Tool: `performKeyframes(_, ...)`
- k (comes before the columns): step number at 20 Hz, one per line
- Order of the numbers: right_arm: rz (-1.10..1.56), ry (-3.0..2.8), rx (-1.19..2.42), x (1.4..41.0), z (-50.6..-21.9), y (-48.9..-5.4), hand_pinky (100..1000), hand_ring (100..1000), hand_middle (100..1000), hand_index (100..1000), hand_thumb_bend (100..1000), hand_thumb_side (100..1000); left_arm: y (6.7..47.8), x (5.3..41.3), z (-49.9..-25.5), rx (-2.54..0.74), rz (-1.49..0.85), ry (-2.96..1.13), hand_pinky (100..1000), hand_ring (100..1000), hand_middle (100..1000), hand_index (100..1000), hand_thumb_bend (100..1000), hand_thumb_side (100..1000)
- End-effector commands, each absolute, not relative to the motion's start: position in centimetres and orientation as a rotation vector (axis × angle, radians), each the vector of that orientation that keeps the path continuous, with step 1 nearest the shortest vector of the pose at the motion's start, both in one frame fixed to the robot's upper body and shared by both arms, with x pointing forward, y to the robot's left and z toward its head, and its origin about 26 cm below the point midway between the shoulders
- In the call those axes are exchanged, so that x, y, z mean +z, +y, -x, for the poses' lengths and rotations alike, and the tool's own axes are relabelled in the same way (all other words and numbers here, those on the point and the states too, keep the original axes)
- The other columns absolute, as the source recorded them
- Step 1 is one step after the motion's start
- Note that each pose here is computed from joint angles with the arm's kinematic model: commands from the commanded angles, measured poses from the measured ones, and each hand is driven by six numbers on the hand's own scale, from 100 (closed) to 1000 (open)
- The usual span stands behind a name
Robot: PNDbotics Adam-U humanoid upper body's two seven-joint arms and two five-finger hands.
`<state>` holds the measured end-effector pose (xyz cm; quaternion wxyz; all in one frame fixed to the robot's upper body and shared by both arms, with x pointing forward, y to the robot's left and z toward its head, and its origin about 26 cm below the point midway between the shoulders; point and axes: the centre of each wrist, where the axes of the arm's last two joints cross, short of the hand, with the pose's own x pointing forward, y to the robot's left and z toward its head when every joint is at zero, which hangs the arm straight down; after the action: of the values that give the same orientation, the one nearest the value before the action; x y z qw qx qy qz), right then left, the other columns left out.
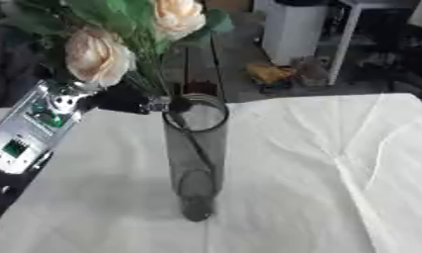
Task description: Arrange flowers into the vase.
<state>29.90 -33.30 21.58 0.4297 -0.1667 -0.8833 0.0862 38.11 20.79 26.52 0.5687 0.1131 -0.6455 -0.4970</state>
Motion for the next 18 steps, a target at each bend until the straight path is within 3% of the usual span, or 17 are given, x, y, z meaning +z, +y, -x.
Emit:
performKeyframes(1,0.431,-2.224,0.220,22.3,-29.8,-33.6,674,717,723,843,100,708,21.7,27.8,-37.6,-1.132,-0.309,-1.562,738,742,712,719,790,645)
performKeyframes(7,0.432,-2.224,0.214,22.2,-29.8,-33.6,674,717,723,843,100,708,22.1,27.7,-36.8,-1.087,-0.323,-1.612,732,746,714,715,788,655)
performKeyframes(13,0.430,-2.223,0.211,22.2,-29.8,-33.6,675,717,722,843,100,708,22.3,27.6,-35.4,-1.094,-0.319,-1.657,739,767,737,722,873,650)
performKeyframes(18,0.432,-2.225,0.206,22.2,-29.8,-33.6,675,717,722,844,100,709,23.2,27.1,-34.1,-1.070,-0.351,-1.694,740,768,736,722,879,642)
